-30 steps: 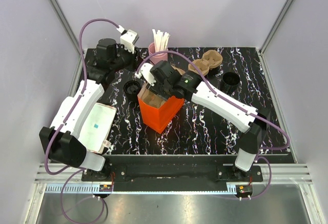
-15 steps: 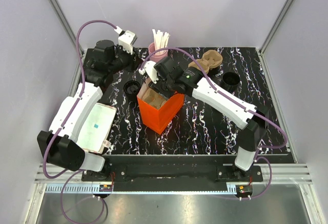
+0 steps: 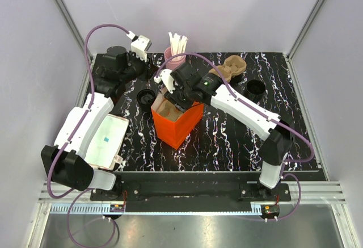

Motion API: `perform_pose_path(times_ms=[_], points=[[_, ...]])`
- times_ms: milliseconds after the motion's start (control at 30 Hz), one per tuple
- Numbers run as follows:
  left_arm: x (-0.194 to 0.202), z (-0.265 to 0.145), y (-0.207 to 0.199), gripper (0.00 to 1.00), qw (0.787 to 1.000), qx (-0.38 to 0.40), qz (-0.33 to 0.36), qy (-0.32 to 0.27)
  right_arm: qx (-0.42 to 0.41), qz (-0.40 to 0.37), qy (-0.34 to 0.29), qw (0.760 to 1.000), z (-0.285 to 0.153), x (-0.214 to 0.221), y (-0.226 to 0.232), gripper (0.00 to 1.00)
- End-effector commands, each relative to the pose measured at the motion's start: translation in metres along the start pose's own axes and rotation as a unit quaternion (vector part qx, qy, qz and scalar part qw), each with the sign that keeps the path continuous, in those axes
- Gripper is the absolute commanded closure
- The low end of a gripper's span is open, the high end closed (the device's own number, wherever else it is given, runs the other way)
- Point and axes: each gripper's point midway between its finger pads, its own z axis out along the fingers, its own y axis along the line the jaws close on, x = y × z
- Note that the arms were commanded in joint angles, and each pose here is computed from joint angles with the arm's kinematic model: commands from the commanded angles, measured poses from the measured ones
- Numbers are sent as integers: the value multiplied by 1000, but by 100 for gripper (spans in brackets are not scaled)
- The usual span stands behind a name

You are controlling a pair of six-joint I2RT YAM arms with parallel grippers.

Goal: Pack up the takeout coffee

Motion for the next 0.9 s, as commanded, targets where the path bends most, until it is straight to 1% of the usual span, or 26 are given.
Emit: perform_pose_path(times_ms=[0,267,367,567,800,867], points=[[-25,-11,-2,69,999,-1,10,-46,-19,12,-21,1000,-3,-14,2,53],[-24,-12,-4,69,999,3,6,-46,-21,17,-19,999,-3,-13,1,53],[-25,-13,-4,66,999,2,7,-48,-21,16,-19,999,-4,-13,1,51],[-25,-14,-5,64,999,3,5,-49,-18,16,-20,1000,-5,-13,-2,49],[-25,-15,-6,62,999,6,6,-49,-18,15,-21,1000,-6,-14,-1,44],[-25,-15,-6,61,999,7,6,-49,-18,14,-21,1000,-6,-14,-1,41]])
